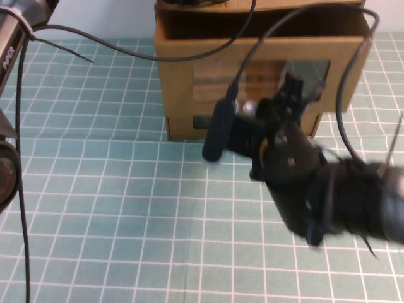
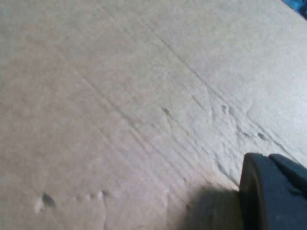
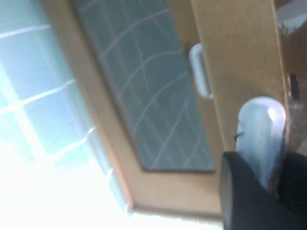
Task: Open the shoe box
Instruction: 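Pull the top drawer of the cardboard box fully open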
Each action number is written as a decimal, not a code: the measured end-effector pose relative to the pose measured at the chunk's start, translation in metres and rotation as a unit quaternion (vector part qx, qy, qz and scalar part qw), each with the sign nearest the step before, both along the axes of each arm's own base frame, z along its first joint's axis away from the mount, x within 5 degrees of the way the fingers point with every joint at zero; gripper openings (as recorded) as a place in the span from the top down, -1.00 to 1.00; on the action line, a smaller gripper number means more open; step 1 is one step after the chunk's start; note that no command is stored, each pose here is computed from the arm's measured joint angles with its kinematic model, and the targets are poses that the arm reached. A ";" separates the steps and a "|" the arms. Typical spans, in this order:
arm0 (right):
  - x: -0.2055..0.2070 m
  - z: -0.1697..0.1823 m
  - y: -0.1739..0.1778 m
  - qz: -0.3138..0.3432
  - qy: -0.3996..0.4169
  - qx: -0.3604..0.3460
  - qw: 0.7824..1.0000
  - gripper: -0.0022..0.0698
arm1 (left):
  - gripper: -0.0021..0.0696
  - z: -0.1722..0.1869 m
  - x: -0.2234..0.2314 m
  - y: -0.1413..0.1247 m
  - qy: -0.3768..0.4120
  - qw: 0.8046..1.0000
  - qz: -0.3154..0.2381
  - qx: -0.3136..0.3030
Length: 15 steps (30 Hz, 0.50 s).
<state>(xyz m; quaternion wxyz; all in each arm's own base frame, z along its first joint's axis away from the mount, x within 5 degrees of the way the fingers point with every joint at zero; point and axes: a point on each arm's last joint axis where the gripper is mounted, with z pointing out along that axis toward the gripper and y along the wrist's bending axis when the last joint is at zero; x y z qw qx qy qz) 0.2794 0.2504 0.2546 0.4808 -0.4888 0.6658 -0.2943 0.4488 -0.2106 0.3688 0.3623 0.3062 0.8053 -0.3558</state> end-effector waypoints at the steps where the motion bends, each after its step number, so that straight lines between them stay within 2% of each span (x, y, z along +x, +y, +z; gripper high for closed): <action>1: -0.010 0.000 0.000 0.003 0.003 -0.001 1.000 0.56 | 0.96 0.000 0.000 0.000 0.000 1.000 0.000 0.000; 7: -0.060 0.003 -0.003 0.007 0.017 0.011 1.000 0.57 | 0.96 0.000 0.000 0.000 0.001 1.000 0.000 -0.001; 11: -0.080 0.006 -0.003 0.002 0.032 0.025 0.999 0.58 | 0.96 0.000 0.000 0.000 0.001 1.000 0.000 -0.001; 13: -0.083 0.006 -0.003 -0.002 0.037 0.031 0.999 0.76 | 0.96 0.000 0.000 0.000 0.001 1.000 0.000 -0.001; 15: -0.084 0.006 -0.003 -0.007 0.042 0.035 0.998 0.84 | 0.96 0.000 0.000 0.000 0.001 1.000 0.000 -0.002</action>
